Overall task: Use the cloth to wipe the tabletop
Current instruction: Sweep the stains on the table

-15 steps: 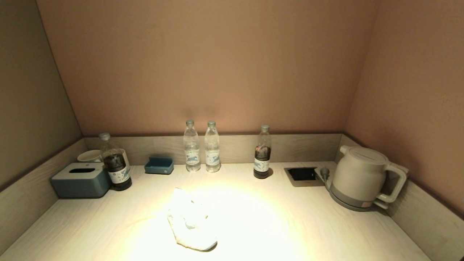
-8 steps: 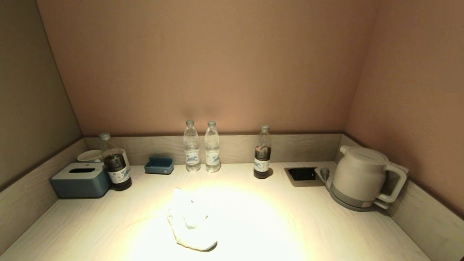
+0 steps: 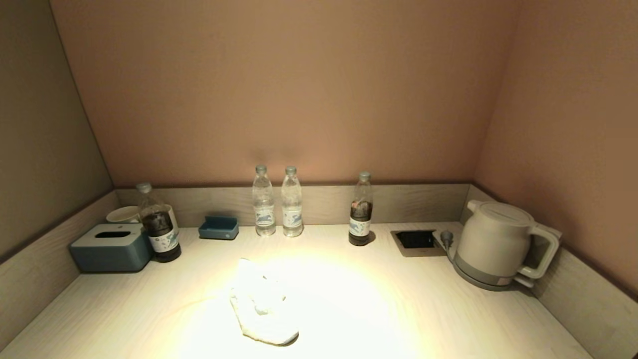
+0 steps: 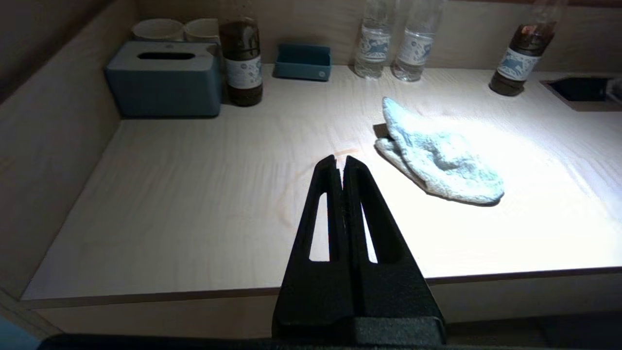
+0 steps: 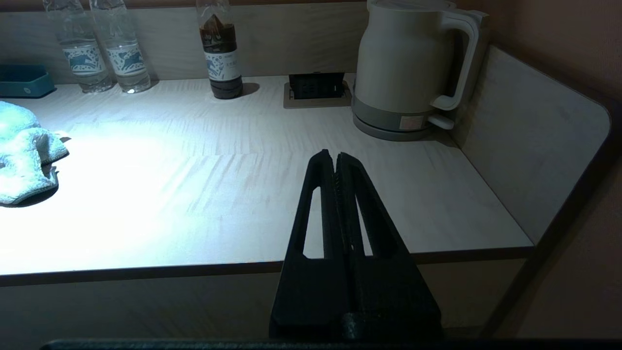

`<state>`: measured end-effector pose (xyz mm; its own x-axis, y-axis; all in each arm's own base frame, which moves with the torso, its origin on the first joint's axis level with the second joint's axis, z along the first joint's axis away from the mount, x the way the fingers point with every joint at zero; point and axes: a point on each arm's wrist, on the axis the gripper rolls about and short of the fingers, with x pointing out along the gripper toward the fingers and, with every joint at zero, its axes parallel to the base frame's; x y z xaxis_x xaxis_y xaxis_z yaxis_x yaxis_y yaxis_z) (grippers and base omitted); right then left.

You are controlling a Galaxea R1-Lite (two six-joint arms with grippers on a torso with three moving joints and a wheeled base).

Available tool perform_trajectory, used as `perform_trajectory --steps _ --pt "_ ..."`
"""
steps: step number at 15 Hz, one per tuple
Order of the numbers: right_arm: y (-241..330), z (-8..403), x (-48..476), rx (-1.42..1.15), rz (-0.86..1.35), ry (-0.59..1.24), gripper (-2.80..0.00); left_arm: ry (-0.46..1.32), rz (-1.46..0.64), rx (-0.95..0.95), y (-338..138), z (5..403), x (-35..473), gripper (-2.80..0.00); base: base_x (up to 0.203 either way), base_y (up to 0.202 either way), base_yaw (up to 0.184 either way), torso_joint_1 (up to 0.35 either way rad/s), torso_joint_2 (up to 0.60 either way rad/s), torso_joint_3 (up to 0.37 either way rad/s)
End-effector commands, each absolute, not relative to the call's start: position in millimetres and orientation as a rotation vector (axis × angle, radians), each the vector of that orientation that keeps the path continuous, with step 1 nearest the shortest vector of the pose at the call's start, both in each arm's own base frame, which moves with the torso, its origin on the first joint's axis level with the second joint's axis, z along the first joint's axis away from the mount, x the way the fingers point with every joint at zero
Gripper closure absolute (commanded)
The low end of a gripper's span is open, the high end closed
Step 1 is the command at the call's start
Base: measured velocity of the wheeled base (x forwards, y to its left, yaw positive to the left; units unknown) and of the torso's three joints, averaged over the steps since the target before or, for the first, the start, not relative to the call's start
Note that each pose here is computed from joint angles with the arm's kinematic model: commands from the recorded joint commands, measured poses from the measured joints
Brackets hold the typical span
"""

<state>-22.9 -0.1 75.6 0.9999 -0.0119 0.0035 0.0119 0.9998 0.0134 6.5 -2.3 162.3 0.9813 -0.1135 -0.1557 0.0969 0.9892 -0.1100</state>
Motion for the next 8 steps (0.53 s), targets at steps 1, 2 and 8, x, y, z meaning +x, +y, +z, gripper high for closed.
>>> perform_trajectory --steps 1,2,8 --pt "-0.2 75.6 -22.8 0.014 -0.011 -0.002 0.00 0.348 -0.114 -0.130 -3.7 177.2 50.6 0.00 0.000 0.000 0.000 0.000 0.00 0.000" --pt "-0.1 75.6 -22.8 0.014 -0.012 -0.002 0.00 0.425 -0.125 -0.155 -5.2 183.2 74.9 0.00 0.000 0.000 0.000 0.000 0.00 0.000" --pt "-0.1 75.6 -22.8 0.014 -0.012 -0.002 0.00 0.949 -0.161 -0.345 -51.9 142.6 271.2 0.00 0.000 0.000 0.000 0.000 0.00 0.000"
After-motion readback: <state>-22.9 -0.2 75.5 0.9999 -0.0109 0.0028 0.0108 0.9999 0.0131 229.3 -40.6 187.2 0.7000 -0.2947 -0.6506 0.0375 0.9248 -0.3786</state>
